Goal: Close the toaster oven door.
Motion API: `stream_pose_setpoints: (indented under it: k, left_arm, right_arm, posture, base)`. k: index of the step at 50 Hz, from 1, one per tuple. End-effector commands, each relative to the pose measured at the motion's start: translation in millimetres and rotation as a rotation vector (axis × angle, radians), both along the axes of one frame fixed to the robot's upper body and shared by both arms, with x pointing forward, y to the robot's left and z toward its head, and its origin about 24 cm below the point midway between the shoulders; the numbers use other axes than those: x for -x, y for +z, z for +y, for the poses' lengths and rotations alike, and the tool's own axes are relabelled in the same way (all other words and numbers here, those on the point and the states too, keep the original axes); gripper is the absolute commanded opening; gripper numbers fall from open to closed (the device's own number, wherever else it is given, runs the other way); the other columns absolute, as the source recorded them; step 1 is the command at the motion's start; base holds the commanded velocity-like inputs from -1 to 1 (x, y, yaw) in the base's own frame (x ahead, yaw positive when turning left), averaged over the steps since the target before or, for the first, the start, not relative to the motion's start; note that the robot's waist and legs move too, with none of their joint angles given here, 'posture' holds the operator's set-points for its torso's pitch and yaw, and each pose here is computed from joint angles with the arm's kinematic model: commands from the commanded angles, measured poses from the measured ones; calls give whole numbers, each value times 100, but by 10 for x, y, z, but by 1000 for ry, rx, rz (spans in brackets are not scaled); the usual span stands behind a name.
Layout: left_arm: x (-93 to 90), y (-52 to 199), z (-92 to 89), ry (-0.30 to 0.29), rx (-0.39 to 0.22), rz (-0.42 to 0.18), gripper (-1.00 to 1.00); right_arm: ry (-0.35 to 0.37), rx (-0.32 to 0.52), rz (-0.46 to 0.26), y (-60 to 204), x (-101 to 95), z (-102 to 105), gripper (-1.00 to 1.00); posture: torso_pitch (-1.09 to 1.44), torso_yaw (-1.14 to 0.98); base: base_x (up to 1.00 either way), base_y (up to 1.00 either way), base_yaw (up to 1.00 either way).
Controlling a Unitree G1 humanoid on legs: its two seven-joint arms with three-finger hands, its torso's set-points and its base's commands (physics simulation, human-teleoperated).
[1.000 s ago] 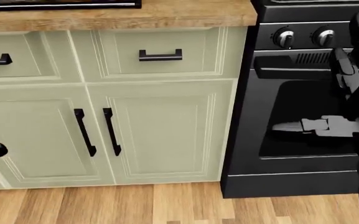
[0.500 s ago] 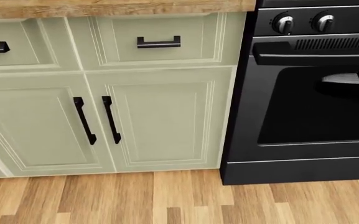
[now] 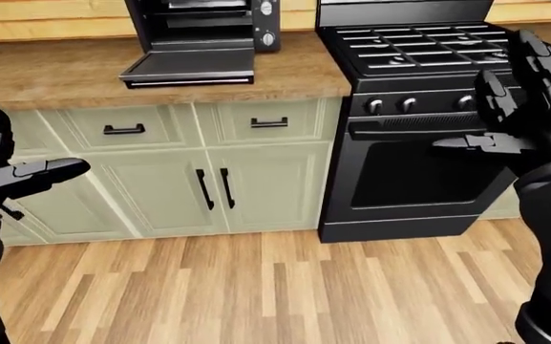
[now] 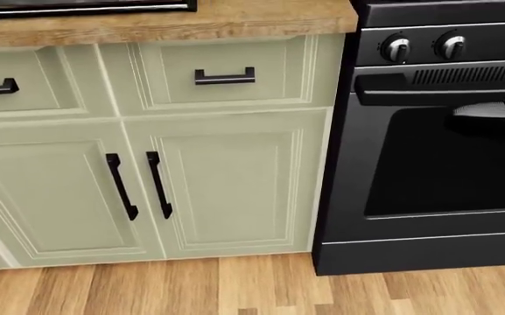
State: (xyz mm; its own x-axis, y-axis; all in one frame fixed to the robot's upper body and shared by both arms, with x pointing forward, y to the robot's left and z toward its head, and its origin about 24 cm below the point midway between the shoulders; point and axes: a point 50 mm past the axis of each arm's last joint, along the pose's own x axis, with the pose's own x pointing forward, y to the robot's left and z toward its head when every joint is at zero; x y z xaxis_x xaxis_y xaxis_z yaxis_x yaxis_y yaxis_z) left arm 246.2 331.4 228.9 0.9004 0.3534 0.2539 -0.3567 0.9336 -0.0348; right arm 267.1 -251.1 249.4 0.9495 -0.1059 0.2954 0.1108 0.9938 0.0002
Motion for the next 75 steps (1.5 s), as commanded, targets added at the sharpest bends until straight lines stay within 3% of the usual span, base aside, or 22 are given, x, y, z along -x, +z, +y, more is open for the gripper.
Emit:
stream_pose_setpoints:
  k: [1,15,75]
  left_arm:
    - [42,167,-13,3,-40,-71,100]
    - [46,186,-7,3,-12,-63,100]
    - [77,268,-31,-3,-49,-71,100]
  right_arm:
    - [6,22,-78,155,53,22,100]
    - [12,26,-82,185,81,38,100]
    - [22,25,-93,249,93,55,100]
  posture:
    - [0,0]
    - [0,0]
    - [0,0]
  base:
    - [10,10,0]
    - [16,13,0]
    - [17,32,0]
